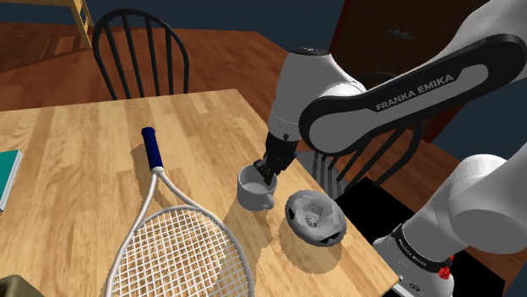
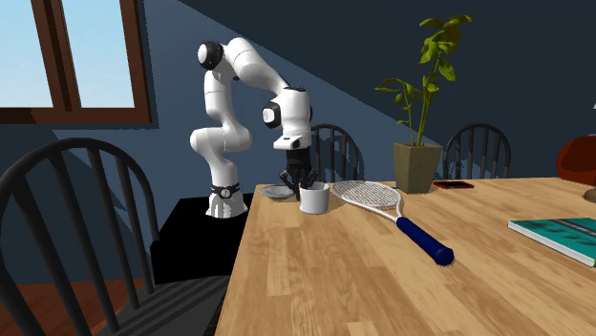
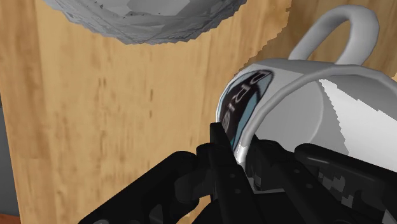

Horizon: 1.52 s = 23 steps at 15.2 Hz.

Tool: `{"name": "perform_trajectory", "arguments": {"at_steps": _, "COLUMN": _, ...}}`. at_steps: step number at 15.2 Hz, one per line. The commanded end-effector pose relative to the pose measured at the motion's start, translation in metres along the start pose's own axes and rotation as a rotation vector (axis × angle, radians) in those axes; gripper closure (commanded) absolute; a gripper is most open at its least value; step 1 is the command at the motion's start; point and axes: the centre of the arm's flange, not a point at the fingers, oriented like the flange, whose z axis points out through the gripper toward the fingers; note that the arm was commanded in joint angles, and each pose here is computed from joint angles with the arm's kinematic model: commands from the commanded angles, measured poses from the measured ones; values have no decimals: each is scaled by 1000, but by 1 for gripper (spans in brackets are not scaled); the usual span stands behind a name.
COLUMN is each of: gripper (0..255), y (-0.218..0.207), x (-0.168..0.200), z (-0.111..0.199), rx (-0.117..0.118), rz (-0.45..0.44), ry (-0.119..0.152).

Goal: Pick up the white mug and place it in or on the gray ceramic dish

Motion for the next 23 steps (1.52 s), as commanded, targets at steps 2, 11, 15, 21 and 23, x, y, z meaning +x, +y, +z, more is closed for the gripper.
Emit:
{"name": "perform_trajectory", "arguments": {"at_steps": 2, "gripper": 255, "y": 0, "x": 0, "z": -5, "rx": 0, "rz": 0, "ry": 0}}
{"name": "perform_trajectory", "arguments": {"at_steps": 11, "gripper": 255, "y": -3, "x": 0, "z": -53, "rx": 0, "rz": 0, "ry": 0}}
{"name": "perform_trajectory", "arguments": {"at_steps": 15, "gripper": 255, "y": -4, "x": 0, "z": -74, "rx": 0, "rz": 0, "ry": 0}}
{"name": "perform_trajectory", "arguments": {"at_steps": 21, "gripper": 255, "y": -6, "x": 0, "z": -103, "rx": 0, "rz": 0, "ry": 0}}
{"name": "perform_trajectory", "arguments": {"at_steps": 23, "gripper": 255, "y": 7, "x": -23, "z": -106, "rx": 0, "rz": 0, "ry": 0}}
